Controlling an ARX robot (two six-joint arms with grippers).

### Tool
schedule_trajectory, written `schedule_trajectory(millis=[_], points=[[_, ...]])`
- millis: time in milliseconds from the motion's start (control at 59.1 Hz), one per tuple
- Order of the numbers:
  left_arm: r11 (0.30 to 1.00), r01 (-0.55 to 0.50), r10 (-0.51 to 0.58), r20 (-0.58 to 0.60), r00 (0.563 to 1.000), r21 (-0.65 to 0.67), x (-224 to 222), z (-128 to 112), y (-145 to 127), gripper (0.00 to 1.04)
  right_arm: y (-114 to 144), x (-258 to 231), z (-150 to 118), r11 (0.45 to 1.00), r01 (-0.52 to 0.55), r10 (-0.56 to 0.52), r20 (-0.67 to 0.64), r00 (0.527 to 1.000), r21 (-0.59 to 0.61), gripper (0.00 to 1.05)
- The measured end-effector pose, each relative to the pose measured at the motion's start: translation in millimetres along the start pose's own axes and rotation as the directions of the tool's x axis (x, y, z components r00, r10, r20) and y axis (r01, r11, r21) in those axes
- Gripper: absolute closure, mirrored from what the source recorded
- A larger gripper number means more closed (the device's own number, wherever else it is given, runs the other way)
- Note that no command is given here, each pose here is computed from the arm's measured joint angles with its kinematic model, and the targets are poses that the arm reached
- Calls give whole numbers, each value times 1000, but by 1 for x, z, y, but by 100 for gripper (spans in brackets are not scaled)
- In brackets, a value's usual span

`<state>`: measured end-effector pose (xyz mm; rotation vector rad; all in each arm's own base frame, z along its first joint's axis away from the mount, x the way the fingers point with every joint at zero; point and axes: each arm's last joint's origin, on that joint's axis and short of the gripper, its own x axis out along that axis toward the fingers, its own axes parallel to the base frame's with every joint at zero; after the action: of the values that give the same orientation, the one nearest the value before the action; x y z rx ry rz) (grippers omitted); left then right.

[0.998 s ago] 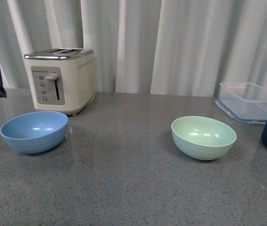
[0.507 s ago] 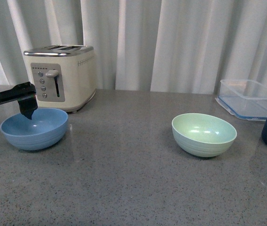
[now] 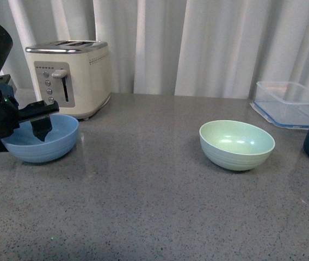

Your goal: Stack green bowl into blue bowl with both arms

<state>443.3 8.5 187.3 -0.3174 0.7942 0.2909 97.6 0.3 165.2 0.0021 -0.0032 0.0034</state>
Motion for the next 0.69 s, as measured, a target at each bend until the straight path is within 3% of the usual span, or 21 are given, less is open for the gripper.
schedule_trajectory(millis=[321,541,693], points=[[998,51,-51,2,999,20,-15,-3,-16,100,0,0,0,1000,0,0,0,1000,0,10],[983,169,-171,19,985,77,-43,-6,-54,101,0,0,0,1000,0,0,0,1000,0,10],[956,256,-259,3,966,144,-58,-22,-93,101,0,0,0,1000,0,0,0,1000,0,10]])
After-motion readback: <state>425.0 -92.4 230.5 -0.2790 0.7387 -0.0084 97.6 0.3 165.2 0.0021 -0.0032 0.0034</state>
